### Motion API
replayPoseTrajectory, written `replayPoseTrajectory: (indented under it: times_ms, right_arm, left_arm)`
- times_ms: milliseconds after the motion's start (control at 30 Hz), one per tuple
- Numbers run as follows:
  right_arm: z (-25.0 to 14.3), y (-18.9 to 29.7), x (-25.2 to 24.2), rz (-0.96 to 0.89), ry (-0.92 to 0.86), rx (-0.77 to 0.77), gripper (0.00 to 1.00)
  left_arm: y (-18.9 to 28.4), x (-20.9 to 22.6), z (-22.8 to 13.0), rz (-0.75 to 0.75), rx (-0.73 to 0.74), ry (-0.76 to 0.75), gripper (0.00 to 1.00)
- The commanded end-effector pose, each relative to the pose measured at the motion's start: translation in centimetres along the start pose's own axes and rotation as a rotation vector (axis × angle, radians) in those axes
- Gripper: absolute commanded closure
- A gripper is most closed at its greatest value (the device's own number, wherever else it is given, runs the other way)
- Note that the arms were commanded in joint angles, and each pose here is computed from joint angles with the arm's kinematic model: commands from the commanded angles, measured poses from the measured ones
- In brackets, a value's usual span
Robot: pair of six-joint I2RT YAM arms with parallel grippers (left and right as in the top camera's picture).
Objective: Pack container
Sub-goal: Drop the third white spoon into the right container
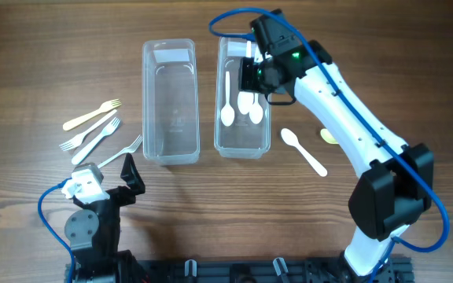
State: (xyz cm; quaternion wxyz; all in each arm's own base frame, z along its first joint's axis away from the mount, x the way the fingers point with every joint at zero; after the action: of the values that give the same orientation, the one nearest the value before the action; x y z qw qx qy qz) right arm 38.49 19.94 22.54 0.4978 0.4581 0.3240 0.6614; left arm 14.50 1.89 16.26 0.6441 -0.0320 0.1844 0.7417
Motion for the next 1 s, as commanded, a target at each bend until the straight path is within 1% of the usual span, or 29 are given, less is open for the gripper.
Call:
replayPoseTrajectory:
  times_ms: [0,33,67,100,167,300,333,400,500,633,733,767,867,967]
  right_arm:
    - [0.2,-0.1,-0.5,-0.077,0.02,-0.024,0.47]
    - [0.1,-0.2,-0.5,-0.078,0.02,-0.022,0.36]
    - [0.1,-0.2,-0.5,-0.078,0.02,-0.022,0.27]
    - [0.2,-0.2,-0.5,-0.077,0.02,-0.023,0.24]
    - [0.2,-0.2,-0.4,-0.071,0.047,-0.027,0.24]
    - [0.5,0.5,-0.7,-0.08,0.324,-0.024,0.21]
    - [0.5,0.9,-1.1,-0.1,0.352,-0.023,0.2]
    - [0.5,1.8,-2.4,-0.156,0.352,-0.013,0.2]
    - [0.4,3.3,-5.3,-0.196,0.353,0.046,0.2]
    - [-0.1,4.2,-8.5,-0.222,0.399,0.146,0.2]
    - [-0.5,4.3,-9.3,-0.177,0.521,0.196,0.19]
    - [-0.8,4.4,-9.9,-0.17,0.611,0.232,0.19]
    - [-1.3,3.9,-10.9,-0.158,0.726,0.272,0.18]
    - [-2.1,2.7,-12.3,-0.151,0.769,0.306,0.16]
  left_arm:
    - [0.0,-0.1,-0.1,-0.016,-0.001,0.004,0.0]
    - [0.0,-0.1,-0.1,-0.016,-0.001,0.004,0.0]
    - [0.0,-0.1,-0.1,-0.016,-0.001,0.004,0.0]
    - [0.0,-0.1,-0.1,-0.016,-0.001,0.004,0.0]
    - [0.0,-0.1,-0.1,-0.016,-0.001,0.004,0.0]
    - [0.0,-0.1,-0.1,-0.016,-0.001,0.004,0.0]
    - [0.0,-0.1,-0.1,-0.016,-0.001,0.004,0.0]
    - [0.0,-0.1,-0.1,-0.016,-0.001,0.004,0.0]
    - [0.0,-0.1,-0.1,-0.016,-0.001,0.004,0.0]
    - [0.0,-0.1,-0.1,-0.016,-0.001,0.004,0.0]
    - [0.0,-0.1,-0.1,-0.016,-0.001,0.004,0.0]
    - [0.0,-0.1,-0.1,-0.016,-0.001,0.004,0.0]
    - [0.0,-0.1,-0.1,-0.016,-0.001,0.004,0.0]
    - [0.0,-0.1,-0.1,-0.016,-0.001,0.004,0.0]
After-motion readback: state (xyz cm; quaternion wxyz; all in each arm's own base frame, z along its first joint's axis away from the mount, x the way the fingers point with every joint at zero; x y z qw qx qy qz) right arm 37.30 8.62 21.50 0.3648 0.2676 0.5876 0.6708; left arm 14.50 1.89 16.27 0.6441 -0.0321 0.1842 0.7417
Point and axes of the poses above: each gripper's point midway between its finger pads, its own y axis back along the fingers, its own x axis along the line the jaws close on, z = x × y, the point moved 9 cm from there along y, back along the fingers, and after that the axes turned 2 degrees about y, right-handed, at the moved point
